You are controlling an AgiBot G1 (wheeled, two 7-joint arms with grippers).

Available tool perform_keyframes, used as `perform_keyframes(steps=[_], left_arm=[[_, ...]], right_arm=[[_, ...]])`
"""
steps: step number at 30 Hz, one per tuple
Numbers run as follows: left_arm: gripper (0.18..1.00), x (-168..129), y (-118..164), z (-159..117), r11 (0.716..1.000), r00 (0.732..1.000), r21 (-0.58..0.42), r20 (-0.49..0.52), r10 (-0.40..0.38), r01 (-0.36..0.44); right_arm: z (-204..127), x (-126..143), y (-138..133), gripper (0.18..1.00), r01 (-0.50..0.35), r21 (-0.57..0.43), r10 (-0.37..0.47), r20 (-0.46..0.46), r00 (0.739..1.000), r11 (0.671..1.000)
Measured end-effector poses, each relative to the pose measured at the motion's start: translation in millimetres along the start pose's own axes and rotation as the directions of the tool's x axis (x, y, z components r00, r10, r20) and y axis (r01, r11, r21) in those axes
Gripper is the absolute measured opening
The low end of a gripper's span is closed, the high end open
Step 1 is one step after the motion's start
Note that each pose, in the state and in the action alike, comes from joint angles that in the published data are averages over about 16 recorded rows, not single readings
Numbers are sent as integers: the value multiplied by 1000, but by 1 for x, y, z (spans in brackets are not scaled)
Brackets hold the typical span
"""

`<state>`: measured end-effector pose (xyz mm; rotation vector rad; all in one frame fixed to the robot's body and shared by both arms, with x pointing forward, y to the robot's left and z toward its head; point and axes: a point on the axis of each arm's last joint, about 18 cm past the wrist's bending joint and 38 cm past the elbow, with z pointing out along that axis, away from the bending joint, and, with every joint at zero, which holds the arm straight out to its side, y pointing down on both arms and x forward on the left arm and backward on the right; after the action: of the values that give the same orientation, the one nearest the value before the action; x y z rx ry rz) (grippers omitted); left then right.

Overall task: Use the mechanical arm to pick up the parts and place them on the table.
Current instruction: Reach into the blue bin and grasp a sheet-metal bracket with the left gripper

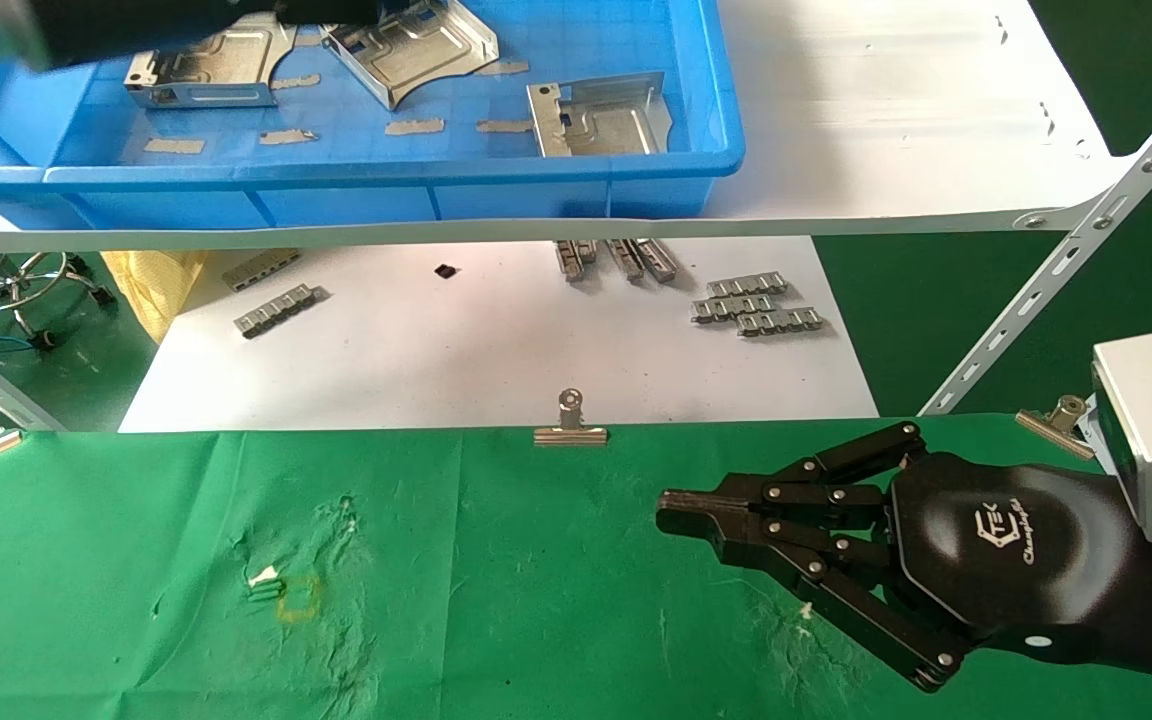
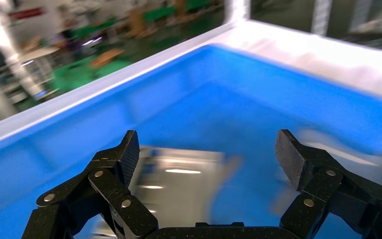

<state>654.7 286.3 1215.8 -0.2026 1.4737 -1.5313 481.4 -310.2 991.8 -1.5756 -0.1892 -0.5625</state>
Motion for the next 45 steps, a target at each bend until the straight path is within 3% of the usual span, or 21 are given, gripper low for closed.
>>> perform_keyframes(steps=[9, 20, 26, 36, 45], left_arm=[[1001, -18, 0, 38, 991, 987, -131, 160, 12, 9], [982, -19, 11, 52, 975, 975, -220, 221, 22, 28], [938, -21, 13, 53, 972, 971, -231, 238, 25, 32], [795, -26, 14, 52, 972, 963, -230, 269, 20, 44], [582, -29, 16, 49, 970, 958, -236, 286, 10, 60]], right_arm=[[0, 0, 0, 192, 0, 0, 0, 0, 1000, 1000], [0, 0, 0, 227, 0, 0, 0, 0, 1000, 1000], [0, 0, 0, 292, 0, 0, 0, 0, 1000, 1000], [0, 0, 0, 485, 0, 0, 0, 0, 1000, 1000], [0, 0, 0, 694, 0, 0, 0, 0, 1000, 1000]])
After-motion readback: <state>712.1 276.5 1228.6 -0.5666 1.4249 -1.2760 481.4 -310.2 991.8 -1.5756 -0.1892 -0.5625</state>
